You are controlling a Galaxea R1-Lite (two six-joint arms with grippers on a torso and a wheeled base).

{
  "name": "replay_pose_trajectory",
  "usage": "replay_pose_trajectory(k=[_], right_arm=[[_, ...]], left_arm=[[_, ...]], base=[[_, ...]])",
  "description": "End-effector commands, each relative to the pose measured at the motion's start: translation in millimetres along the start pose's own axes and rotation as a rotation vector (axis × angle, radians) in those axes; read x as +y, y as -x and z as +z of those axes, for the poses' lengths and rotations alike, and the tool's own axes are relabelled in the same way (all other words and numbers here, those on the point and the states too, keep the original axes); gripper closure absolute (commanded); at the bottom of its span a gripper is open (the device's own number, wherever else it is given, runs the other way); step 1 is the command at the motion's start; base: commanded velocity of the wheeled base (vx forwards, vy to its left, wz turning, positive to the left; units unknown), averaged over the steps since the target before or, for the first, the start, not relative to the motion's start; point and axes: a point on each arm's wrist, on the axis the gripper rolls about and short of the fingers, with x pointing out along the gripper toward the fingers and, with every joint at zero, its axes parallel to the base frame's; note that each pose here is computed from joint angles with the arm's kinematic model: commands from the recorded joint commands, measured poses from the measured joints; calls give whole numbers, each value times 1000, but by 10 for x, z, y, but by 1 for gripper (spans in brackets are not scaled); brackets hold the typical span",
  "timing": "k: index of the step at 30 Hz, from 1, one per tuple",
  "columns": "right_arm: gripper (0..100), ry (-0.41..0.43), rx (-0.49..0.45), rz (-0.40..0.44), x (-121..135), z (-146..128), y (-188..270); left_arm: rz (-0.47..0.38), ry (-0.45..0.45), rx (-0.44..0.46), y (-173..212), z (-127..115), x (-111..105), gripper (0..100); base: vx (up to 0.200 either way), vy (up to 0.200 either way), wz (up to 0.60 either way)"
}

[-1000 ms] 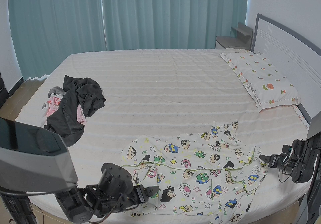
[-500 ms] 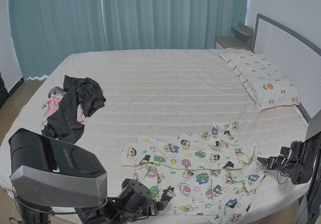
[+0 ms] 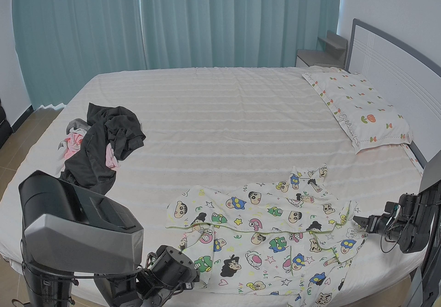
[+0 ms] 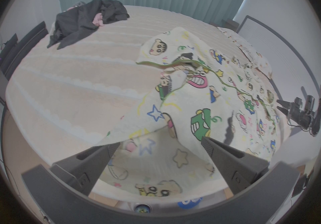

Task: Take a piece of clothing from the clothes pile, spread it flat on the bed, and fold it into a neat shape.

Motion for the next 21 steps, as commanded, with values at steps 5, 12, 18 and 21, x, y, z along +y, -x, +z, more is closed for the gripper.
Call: replay_pose_trajectory(k=[5, 12, 18, 21], right_arm=[[0, 2, -7, 2, 3, -3, 10], [0, 4, -8, 2, 4, 1, 11], [0, 4, -8, 2, 8, 4, 24], [0, 4, -8, 2, 8, 4, 24]], left_arm=[[123, 80, -44, -83, 151, 254, 0], [177, 118, -35, -29, 182, 445, 0], [155, 158, -54, 49, 261, 508, 0], [51, 175, -84, 158, 382, 419, 0]], base=[[0, 0, 0], [0, 0, 0], [0, 0, 0], [0, 0, 0]])
